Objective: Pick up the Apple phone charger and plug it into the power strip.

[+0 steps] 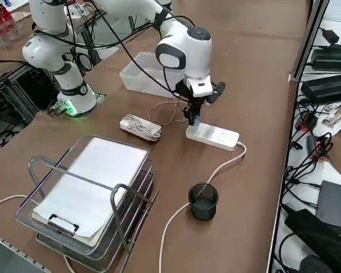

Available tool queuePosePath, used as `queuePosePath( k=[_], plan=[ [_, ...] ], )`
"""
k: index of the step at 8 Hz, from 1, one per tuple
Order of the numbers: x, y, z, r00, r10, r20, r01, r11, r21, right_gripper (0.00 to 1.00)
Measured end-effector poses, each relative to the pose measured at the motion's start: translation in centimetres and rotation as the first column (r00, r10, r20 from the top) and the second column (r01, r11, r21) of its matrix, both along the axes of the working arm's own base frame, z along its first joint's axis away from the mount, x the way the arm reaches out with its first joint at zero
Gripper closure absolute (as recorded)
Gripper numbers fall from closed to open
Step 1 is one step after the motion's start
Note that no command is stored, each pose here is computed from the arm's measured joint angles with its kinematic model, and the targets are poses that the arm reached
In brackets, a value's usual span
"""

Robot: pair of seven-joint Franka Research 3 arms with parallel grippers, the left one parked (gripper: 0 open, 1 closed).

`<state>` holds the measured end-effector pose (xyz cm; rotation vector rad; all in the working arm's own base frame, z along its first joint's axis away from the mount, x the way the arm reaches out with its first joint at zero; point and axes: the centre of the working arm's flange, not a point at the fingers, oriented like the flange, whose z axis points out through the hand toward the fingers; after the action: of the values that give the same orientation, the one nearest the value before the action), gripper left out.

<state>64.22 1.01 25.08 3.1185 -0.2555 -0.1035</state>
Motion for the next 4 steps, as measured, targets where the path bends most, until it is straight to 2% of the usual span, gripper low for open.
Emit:
queuePosePath(
  k=[4],
  plan=[
    [0.06,0.01,-0.47,1.0,0.0,-0.001,0.0,1.0,0.0,0.63]
  ],
)
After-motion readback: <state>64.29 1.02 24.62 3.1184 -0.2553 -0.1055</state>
